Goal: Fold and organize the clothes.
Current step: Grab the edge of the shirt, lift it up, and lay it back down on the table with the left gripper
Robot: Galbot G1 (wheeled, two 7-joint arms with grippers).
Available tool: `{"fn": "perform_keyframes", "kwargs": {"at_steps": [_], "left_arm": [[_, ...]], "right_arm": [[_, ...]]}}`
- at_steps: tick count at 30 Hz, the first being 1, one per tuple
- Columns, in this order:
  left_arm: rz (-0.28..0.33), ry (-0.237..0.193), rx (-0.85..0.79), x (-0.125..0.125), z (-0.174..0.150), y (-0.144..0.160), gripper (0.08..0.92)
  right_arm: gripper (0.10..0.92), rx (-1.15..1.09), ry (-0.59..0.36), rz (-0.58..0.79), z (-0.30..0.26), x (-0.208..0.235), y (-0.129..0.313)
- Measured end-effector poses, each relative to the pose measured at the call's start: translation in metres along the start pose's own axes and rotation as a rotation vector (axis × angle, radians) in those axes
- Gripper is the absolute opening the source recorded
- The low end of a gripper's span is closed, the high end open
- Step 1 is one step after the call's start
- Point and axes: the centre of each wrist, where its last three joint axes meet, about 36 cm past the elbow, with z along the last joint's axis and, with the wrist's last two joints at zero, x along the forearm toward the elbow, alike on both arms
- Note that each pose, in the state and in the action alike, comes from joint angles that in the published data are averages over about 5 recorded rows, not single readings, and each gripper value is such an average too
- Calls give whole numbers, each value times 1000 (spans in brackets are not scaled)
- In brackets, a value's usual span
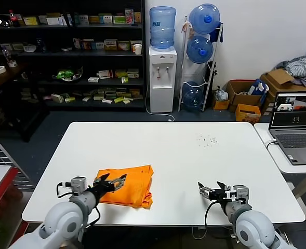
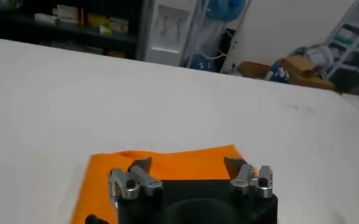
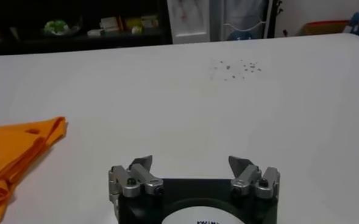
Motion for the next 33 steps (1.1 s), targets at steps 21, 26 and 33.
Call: {"fn": "perform_keyframes", "kwargs": {"at_steps": [21, 26, 33], "left_arm": [[16, 135, -123, -10, -5, 120, 823], [25, 147, -110, -11, -8, 128, 823], [33, 169, -99, -16, -7, 134, 822]], "right_arm": [[823, 4, 3, -7, 2, 1, 2], [823, 3, 5, -7, 3, 1, 2], [823, 3, 9, -3, 5, 2, 1]]}}
